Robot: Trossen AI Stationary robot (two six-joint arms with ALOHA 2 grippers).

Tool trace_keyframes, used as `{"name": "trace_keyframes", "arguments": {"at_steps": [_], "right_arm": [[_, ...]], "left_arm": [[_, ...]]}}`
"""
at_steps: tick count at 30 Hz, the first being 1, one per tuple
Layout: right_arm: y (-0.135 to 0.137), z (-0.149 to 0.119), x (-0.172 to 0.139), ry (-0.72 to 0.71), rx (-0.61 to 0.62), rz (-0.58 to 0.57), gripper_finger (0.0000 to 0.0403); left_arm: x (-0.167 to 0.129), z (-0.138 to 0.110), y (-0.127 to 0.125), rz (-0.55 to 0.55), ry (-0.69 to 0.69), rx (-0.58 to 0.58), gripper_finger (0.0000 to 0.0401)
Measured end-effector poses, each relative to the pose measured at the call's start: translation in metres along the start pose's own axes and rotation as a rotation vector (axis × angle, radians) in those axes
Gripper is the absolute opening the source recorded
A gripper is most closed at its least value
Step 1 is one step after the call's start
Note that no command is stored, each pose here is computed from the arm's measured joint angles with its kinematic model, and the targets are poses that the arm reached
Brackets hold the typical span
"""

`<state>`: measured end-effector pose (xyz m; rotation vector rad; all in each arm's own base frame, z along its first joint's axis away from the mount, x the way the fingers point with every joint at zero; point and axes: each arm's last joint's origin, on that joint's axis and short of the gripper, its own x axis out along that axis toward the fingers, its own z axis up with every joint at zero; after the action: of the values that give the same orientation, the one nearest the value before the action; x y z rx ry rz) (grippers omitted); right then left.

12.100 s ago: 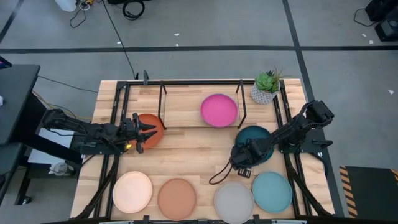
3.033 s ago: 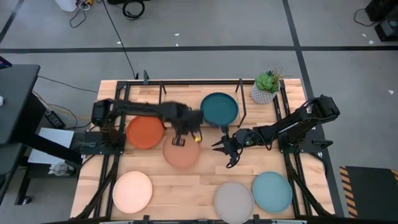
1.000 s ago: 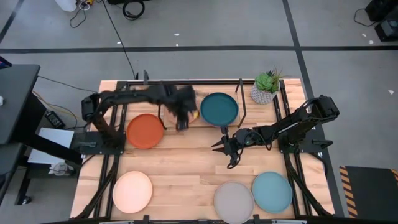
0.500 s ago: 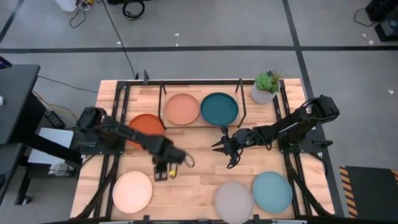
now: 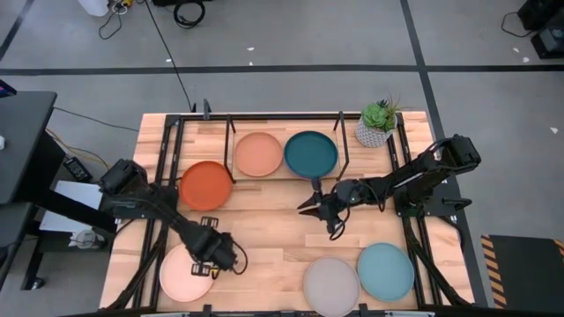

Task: Place and stack plates onto a shelf
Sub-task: Stack the light orange plate on top of the brown plate on the shelf

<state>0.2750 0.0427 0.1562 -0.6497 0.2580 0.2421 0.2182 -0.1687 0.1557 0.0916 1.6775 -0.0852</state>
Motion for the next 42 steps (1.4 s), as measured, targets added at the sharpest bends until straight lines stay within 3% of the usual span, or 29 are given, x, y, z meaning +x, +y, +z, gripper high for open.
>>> {"name": "trace_keyframes", "arguments": {"at_steps": [3,7,17,24,33,37,42], "right_arm": [[-0.004,-0.002,0.0,-0.017,-0.016,0.019,0.0082],[-0.01,-0.006,0.0,-0.024,-0.012,0.016,0.0082],[-0.016,-0.01,-0.001,-0.034,0.021,0.02,0.0082],[-0.016,-0.01,-0.001,-0.034,0.07,0.023,0.0082],[-0.013,-0.01,-0.001,-0.044,0.157,0.077,0.0082],[-0.011,-0.011,-0.001,-0.023,0.19,0.084,0.0082],[-0.005,-0.01,0.0,0.018,0.23,0.067,0.0082]], "left_arm": [[0.002,-0.003,-0.003,0.046,-0.027,0.004,0.0127],[0.002,-0.001,-0.007,0.018,-0.05,0.005,0.0111],[0.002,0.0,-0.013,-0.013,-0.089,0.03,0.0015],[-0.01,0.016,0.003,0.014,-0.111,0.042,0.0006],[-0.063,0.056,0.057,0.049,-0.179,0.041,0.0005],[-0.089,0.071,0.101,0.048,-0.218,-0.067,0.0005],[-0.11,0.076,0.162,0.073,-0.237,-0.12,0.0005]]}}
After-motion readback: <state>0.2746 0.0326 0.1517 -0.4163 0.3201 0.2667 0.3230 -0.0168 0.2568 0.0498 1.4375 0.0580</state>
